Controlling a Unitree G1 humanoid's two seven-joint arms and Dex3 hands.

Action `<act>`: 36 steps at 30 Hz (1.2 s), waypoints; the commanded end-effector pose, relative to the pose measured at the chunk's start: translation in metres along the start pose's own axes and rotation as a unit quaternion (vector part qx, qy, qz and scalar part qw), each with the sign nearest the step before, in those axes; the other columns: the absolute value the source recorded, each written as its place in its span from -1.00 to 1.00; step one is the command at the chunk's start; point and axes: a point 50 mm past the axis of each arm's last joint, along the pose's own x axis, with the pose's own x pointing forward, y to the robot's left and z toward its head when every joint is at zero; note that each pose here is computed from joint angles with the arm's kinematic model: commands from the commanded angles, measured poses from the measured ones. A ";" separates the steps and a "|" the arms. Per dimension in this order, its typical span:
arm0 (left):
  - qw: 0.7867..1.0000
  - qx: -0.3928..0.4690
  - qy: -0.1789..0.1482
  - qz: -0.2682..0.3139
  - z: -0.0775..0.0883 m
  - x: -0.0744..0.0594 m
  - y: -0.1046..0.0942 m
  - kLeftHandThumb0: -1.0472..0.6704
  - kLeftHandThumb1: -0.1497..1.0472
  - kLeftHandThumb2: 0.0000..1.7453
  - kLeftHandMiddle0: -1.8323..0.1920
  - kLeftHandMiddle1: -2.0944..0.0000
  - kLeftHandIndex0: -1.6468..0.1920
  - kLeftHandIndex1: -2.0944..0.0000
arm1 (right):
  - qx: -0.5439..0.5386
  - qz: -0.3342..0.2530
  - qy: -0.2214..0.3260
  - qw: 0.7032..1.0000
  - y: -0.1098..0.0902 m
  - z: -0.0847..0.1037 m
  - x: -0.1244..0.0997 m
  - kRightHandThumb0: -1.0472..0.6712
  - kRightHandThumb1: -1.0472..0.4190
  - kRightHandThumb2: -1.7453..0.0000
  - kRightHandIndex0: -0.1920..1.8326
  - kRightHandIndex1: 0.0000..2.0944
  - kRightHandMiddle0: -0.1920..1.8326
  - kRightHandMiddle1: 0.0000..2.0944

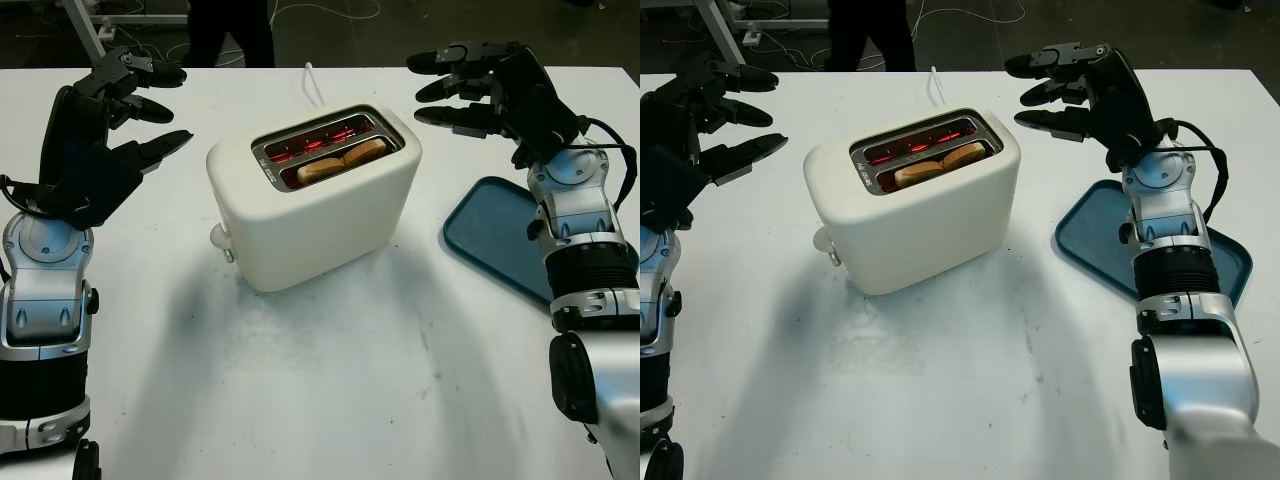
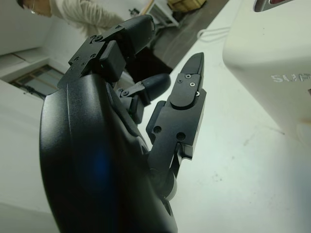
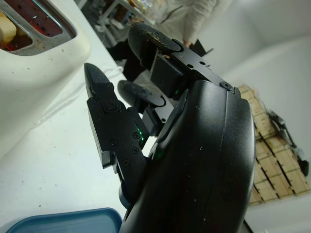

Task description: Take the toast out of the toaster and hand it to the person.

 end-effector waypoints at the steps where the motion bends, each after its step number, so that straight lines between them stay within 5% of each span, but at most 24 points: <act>1: 1.000 0.008 0.000 0.004 0.000 -0.003 0.000 0.08 0.72 -0.99 0.45 -0.03 0.36 0.26 | -0.004 -0.001 -0.006 1.000 0.001 0.001 -0.001 0.16 -0.62 1.00 -0.14 -0.33 0.09 -0.99; 36: 1.000 0.004 -0.020 -0.002 0.001 0.001 -0.002 0.08 0.72 -0.99 0.34 -0.09 0.24 0.24 | -0.009 -0.018 -0.019 1.000 0.000 0.001 -0.001 0.24 -0.65 1.00 -0.08 -0.27 0.17 -0.96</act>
